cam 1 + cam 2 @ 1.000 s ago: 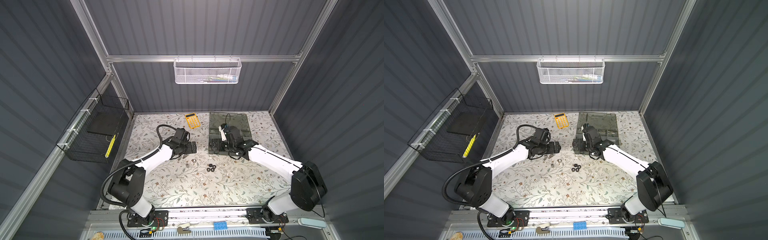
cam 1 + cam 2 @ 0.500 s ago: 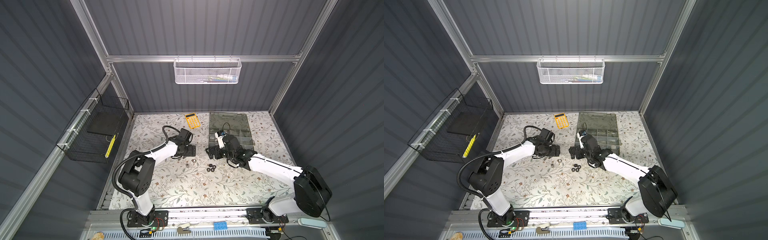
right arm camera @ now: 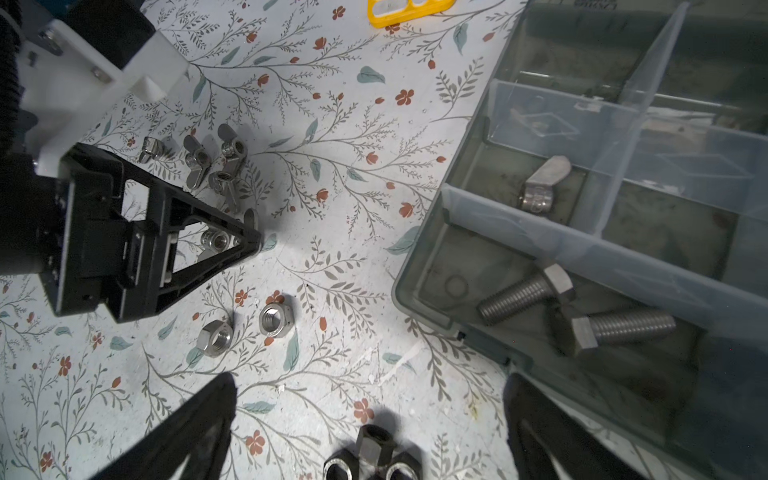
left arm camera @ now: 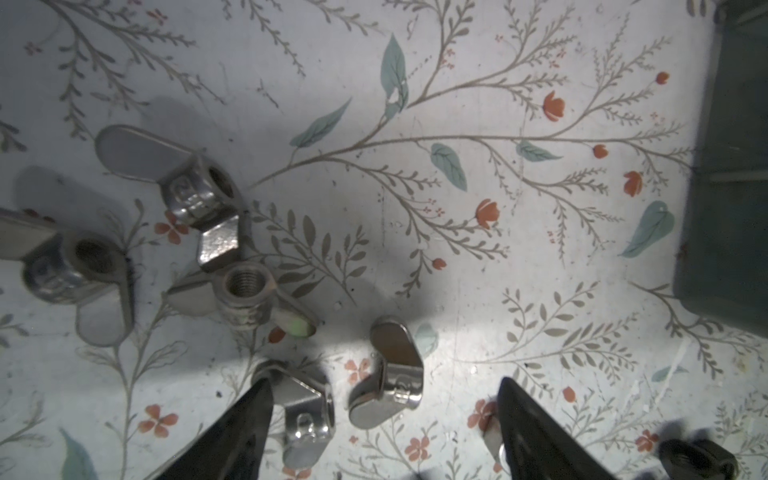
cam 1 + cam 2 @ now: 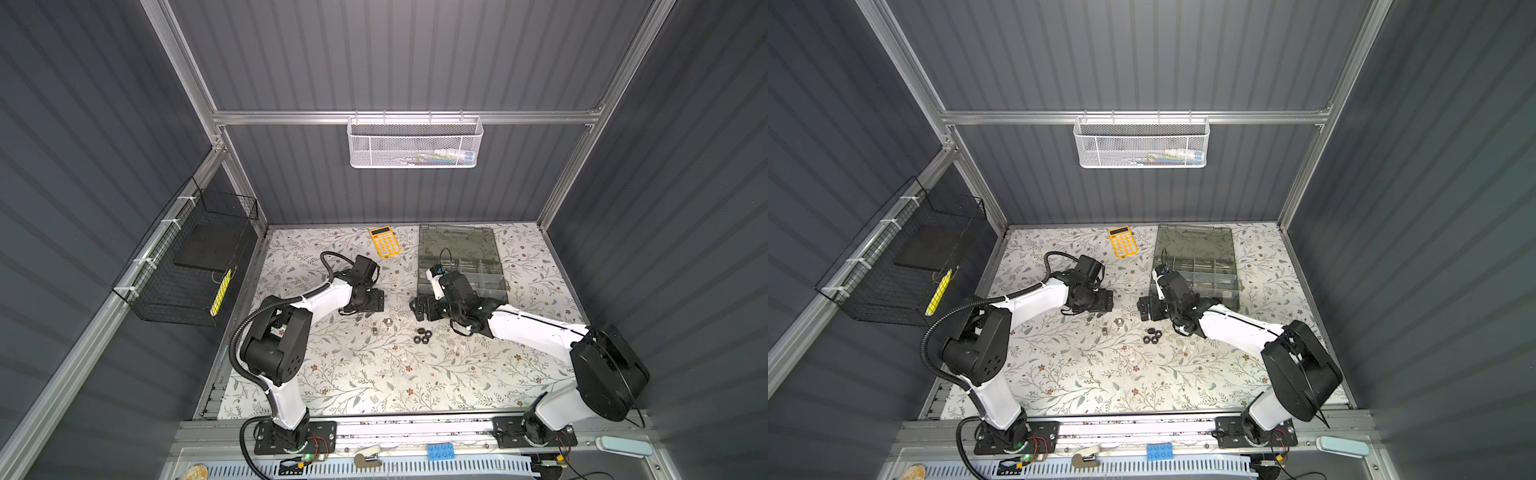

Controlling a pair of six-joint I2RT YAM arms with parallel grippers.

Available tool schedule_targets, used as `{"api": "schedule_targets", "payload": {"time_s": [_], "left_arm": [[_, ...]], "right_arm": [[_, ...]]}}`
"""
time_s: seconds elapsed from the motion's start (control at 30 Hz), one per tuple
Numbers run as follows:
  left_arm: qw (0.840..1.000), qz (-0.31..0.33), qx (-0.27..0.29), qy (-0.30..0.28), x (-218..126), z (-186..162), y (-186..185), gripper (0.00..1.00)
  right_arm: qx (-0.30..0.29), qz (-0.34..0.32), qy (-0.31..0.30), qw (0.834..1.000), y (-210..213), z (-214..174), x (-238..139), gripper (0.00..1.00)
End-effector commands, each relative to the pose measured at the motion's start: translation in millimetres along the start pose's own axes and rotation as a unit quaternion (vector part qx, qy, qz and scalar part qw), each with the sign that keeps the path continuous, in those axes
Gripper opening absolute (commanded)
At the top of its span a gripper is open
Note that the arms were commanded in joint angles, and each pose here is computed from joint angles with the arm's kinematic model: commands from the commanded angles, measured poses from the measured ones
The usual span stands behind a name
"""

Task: Sort the screws and nuts into containers
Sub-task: 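Lower the left gripper onto a silver wing nut in the pile and close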

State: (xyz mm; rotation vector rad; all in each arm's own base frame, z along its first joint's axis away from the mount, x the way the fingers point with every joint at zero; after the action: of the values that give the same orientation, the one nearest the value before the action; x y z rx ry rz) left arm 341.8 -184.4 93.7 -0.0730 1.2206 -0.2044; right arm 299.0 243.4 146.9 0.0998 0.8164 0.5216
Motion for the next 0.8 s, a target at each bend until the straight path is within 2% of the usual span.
{"api": "schedule_targets", "payload": {"time_s": [0.0, 0.17, 0.57, 0.77], "left_arm": [[1.000, -0.007, 0.007, 0.016, 8, -4, 0, 0.81], [1.000, -0.011, 0.003, 0.011, 7, -1, -2, 0.73], [0.999, -0.005, 0.012, -0.030, -20, 5, -13, 0.70], [1.000, -0.009, 0.014, -0.013, -7, -2, -19, 0.66]], "right_arm": [[0.004, 0.008, -0.003, 1.000, 5, 6, 1, 0.99], [0.005, 0.007, 0.001, 1.000, 5, 5, 3, 0.99], [0.008, 0.007, 0.005, 1.000, 6, 5, 5, 0.99], [0.008, 0.006, 0.008, 1.000, 5, 5, 6, 0.99]]}}
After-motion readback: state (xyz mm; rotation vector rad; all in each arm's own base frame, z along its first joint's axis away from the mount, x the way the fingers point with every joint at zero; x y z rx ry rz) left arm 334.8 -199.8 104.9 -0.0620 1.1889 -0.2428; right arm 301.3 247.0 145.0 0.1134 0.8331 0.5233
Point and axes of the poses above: each gripper's point midway between its finger pads, its own x axis out along the fingers, its own y axis along the line the jaws close on, z = x × y, the point moved 5 cm from there along -x, back along the fingers, and after that the axes turned 1 degree about -x, right-handed, at the moved point
